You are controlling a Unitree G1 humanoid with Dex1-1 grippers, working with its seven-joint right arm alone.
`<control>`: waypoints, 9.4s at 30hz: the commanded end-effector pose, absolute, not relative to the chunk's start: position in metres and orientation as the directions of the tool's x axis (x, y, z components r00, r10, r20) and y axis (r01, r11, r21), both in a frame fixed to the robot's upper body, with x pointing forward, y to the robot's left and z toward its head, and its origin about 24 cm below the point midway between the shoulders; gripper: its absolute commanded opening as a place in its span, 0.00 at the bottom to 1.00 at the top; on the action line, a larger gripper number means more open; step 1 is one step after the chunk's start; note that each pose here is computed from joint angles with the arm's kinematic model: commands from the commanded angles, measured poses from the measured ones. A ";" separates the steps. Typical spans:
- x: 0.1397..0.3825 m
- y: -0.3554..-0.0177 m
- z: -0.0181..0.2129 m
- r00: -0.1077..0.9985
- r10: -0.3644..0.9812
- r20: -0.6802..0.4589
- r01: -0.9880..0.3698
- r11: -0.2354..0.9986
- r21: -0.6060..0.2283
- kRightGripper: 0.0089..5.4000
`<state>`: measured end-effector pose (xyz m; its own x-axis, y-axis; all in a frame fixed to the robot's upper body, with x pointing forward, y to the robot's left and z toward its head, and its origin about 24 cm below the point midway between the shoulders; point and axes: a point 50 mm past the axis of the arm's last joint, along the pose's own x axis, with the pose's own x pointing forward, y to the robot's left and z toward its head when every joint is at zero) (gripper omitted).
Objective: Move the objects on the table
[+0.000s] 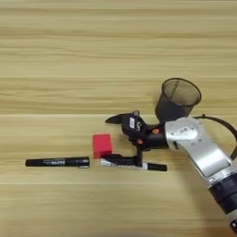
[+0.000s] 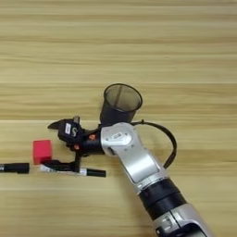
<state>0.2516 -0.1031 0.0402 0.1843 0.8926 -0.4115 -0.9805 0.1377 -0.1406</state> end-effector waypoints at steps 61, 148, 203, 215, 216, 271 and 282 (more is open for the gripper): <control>0.262 0.008 0.049 0.107 0.949 -0.298 -0.976 0.042 -0.216 0.43; 0.254 -0.146 0.121 0.486 0.874 -0.006 -0.840 0.466 -0.278 0.99; 0.263 -0.143 0.042 0.721 0.655 -0.225 -0.691 0.700 -0.178 0.70; 0.263 -0.141 0.042 0.717 0.661 -0.222 -0.696 0.694 -0.182 0.57; 0.263 -0.141 0.042 0.717 0.661 -0.222 -0.697 0.694 -0.182 0.57; 0.250 -0.063 0.040 0.450 0.864 -0.223 -0.892 0.443 -0.087 0.57; 0.251 -0.063 0.048 0.449 0.875 -0.184 -0.894 0.435 -0.112 0.86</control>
